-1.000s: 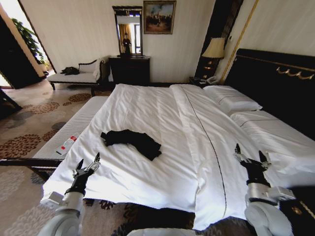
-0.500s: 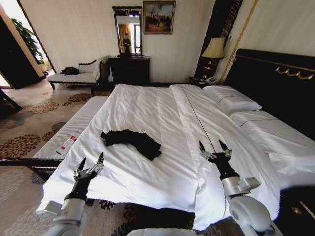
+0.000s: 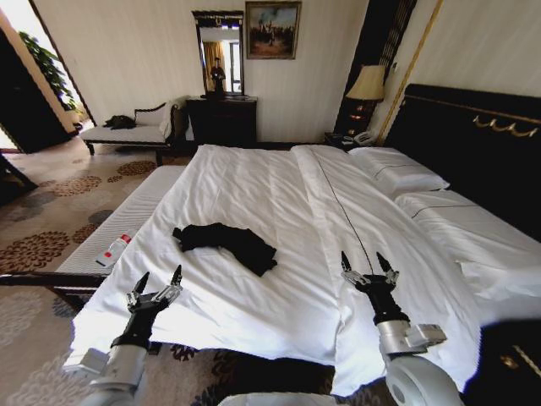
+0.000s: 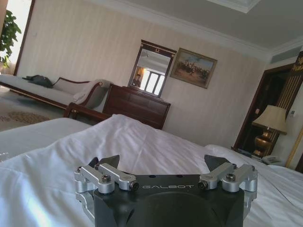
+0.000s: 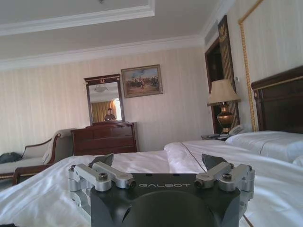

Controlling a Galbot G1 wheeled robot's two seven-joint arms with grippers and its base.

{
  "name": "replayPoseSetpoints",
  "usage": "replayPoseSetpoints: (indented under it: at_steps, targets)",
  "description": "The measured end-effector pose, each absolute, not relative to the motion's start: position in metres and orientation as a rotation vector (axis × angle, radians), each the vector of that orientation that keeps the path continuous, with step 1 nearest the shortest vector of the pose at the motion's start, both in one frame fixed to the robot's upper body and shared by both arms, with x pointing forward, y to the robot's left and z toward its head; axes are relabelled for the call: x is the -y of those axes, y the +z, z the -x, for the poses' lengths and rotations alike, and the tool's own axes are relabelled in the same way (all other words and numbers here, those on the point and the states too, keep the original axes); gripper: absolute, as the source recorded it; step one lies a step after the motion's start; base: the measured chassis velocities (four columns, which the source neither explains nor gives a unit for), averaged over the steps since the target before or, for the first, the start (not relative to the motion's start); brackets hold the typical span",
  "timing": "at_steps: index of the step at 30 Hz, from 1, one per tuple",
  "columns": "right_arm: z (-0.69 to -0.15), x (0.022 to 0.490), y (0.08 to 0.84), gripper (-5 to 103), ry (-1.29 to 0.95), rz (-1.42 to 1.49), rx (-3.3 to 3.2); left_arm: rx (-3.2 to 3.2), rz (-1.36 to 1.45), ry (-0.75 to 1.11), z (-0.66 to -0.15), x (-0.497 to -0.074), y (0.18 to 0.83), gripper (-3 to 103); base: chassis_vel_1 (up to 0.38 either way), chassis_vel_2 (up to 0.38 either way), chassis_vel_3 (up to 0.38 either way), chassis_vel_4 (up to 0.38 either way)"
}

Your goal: Fold the clothes on the bed.

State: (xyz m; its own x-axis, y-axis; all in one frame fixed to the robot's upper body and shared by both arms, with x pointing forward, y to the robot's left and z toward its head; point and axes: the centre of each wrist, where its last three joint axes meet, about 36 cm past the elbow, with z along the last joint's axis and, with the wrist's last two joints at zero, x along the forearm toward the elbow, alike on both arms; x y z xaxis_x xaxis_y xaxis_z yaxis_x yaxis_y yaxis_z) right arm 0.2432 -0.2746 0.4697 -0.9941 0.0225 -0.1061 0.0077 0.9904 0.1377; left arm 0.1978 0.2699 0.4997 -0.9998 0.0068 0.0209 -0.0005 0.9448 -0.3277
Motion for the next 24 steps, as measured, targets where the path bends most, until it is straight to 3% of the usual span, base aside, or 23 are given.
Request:
replayPoseSetpoints:
  at_steps: [5, 19, 24]
  targets:
    - [-0.243, 0.276, 0.466, 100, 0.224, -0.002, -3.012, 3.061, 0.062, 0.541, -0.199, -0.269, 0.503, 100, 0.0, 0.0, 0.0, 0.0]
    - [-0.242, 0.284, 0.458, 100, 0.126, 0.028, -2.975, 3.118, 0.044, 0.205, -0.207, -0.282, 0.493, 100, 0.0, 0.0, 0.0, 0.0]
    - [-0.242, 0.285, 0.457, 100, 0.086, 0.023, -2.969, 3.116, 0.05, 0.19, -0.208, -0.282, 0.492, 100, 0.0, 0.0, 0.0, 0.0]
